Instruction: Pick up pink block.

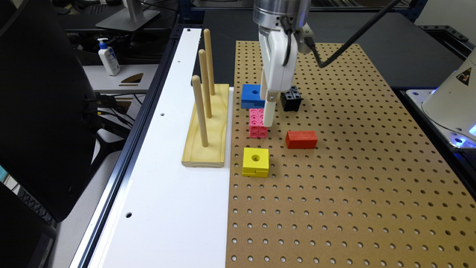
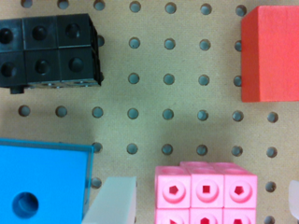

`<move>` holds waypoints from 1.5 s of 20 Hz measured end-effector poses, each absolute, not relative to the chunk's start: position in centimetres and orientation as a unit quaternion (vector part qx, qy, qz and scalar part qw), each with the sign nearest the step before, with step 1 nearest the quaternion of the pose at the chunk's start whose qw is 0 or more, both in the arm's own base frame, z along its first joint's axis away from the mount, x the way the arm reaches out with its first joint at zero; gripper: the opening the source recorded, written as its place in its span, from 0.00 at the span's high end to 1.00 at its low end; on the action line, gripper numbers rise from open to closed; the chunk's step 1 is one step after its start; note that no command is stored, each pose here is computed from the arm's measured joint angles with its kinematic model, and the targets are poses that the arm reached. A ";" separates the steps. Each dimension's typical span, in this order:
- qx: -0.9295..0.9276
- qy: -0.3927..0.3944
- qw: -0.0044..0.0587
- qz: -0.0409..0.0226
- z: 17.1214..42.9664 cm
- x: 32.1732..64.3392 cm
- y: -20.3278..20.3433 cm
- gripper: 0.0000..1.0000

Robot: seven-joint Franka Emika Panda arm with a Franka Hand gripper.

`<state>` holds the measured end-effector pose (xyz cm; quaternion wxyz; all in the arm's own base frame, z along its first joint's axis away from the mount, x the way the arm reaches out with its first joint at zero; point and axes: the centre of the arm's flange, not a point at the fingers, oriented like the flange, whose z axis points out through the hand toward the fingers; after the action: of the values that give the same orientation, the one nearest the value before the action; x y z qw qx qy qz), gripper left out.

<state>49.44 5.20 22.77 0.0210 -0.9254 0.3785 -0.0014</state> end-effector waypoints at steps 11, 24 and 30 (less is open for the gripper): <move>-0.925 0.379 0.025 0.001 20.7 50.5 5.4 0.00; -0.924 0.380 0.028 0.003 18.9 51.7 5.5 0.00; -0.924 0.381 0.027 0.008 18.0 51.5 5.5 1.00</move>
<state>51.52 5.48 18.03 0.0271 -0.9243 0.3807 0.0077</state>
